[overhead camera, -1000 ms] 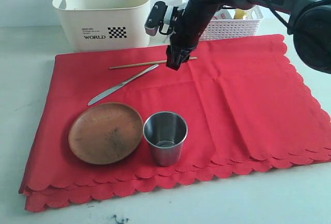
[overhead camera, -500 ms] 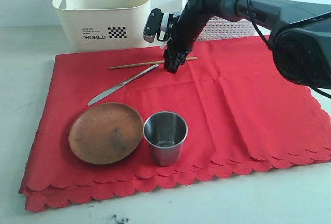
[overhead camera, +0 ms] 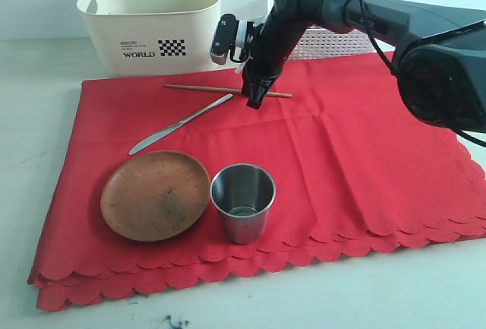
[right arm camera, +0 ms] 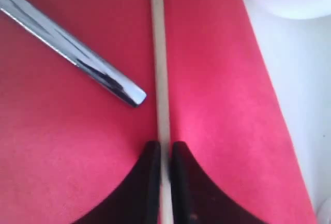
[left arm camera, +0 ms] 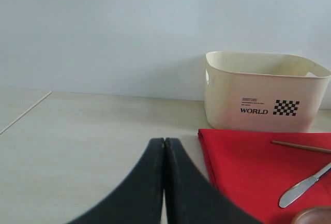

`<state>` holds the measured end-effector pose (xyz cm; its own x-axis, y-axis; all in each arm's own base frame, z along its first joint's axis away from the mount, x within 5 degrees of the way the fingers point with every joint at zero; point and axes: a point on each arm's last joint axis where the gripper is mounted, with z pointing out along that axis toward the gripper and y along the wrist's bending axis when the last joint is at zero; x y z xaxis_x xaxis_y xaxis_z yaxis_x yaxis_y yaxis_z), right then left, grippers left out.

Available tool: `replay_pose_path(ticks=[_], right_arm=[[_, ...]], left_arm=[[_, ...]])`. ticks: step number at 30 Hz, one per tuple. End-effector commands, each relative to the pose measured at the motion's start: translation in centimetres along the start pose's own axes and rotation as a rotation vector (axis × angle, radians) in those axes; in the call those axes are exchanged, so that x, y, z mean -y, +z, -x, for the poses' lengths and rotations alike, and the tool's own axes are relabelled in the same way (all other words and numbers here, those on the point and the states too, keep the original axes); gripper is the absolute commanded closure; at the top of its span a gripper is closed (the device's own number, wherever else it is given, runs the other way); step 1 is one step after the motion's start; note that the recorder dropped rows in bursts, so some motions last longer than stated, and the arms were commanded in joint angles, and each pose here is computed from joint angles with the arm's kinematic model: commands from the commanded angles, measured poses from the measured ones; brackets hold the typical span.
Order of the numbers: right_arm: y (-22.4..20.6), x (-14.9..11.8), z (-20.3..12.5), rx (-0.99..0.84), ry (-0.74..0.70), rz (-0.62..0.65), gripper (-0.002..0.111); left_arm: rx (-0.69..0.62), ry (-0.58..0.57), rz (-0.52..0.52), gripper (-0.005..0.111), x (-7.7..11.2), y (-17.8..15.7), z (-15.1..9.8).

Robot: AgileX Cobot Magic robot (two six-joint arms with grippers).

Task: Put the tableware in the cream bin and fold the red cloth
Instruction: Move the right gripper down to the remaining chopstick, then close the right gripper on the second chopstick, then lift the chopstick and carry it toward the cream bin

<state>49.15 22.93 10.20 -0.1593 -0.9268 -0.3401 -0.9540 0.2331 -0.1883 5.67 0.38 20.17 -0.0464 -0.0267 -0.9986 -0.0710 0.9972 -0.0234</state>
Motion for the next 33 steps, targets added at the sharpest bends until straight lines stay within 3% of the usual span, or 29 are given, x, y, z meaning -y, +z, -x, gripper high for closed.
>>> replay_pose_path(ticks=[1,12,24,33], right_arm=[[-2.0,-0.2,0.4,-0.02,-0.011,0.041,0.108],[-7.5,-0.7,1.2,-0.055,-0.023,0.112,0.108],[-13.1,-0.7,3.1,0.045,0.03,0.056,0.108],[-17.4,-3.4,5.9,0.168,-0.021,0.084,0.108]], left_arm=[[0.007,0.004,-0.007,0.104,0.0,0.0,0.0],[0.007,0.004,-0.007,0.104,0.0,0.0,0.0],[0.007,0.004,-0.007,0.104,0.0,0.0,0.0],[0.007,0.004,-0.007,0.104,0.0,0.0,0.0]])
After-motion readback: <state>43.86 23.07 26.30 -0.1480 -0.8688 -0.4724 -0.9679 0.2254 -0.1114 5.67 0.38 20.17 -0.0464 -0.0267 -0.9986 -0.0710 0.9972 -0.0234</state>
